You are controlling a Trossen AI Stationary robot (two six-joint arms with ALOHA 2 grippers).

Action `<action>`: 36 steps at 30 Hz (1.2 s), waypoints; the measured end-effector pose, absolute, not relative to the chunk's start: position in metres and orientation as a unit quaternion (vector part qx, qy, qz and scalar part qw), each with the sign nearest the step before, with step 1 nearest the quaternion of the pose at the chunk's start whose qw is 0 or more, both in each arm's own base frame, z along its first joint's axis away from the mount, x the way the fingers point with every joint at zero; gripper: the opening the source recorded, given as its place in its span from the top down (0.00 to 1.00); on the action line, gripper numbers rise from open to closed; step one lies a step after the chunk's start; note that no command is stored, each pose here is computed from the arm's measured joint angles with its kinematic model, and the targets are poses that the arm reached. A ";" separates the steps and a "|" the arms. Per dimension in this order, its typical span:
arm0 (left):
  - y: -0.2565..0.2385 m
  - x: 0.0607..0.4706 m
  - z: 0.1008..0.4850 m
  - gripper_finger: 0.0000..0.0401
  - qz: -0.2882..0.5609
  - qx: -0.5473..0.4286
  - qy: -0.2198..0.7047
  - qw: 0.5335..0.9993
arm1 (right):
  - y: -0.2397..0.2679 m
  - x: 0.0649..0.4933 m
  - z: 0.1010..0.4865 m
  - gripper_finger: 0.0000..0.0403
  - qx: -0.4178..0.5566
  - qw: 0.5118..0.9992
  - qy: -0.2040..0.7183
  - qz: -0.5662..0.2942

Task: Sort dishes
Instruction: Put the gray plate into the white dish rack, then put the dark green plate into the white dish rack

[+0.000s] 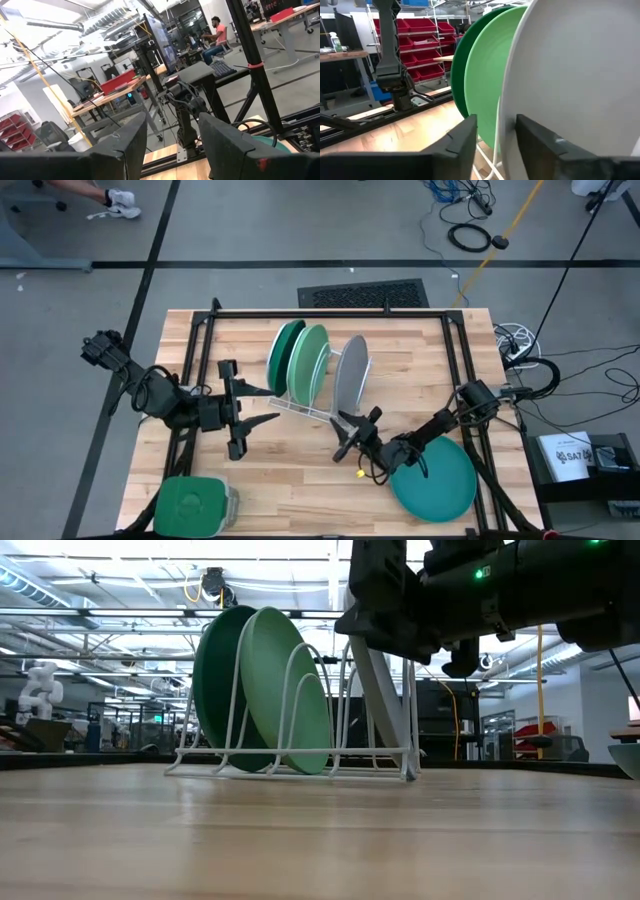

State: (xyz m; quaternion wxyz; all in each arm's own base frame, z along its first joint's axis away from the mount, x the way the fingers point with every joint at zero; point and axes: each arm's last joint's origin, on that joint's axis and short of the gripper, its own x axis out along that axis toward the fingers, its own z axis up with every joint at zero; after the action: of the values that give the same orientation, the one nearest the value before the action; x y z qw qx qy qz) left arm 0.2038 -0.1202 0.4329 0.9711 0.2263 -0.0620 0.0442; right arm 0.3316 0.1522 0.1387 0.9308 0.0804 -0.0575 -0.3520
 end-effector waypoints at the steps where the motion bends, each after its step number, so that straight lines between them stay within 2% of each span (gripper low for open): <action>1: -0.120 0.204 0.433 0.55 0.044 0.226 -0.062 0.971 | 0.153 0.331 0.139 0.66 0.080 0.931 -0.058 -0.351; 7: -0.120 0.204 0.433 0.55 0.044 0.224 -0.061 0.972 | 0.159 0.328 0.140 0.52 0.077 0.934 -0.059 -0.343; 13: -0.120 0.204 0.433 0.55 0.044 0.224 -0.061 0.972 | 0.165 0.323 0.146 0.45 0.063 0.938 -0.067 -0.334; 26: -0.120 0.204 0.433 0.55 0.044 0.224 -0.061 0.972 | 0.184 0.307 0.177 0.44 -0.026 0.947 -0.064 -0.313; 36: -0.120 0.204 0.433 0.55 0.044 0.223 -0.061 0.972 | 0.219 0.265 0.220 0.44 -0.084 0.955 -0.035 -0.283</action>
State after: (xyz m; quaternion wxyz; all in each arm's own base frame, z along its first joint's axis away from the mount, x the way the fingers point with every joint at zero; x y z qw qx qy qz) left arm 0.2038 -0.1202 0.4326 0.9719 0.2232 -0.0611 0.0435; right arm 0.2652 0.2194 0.2200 0.9547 -0.0840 -0.0353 -0.2833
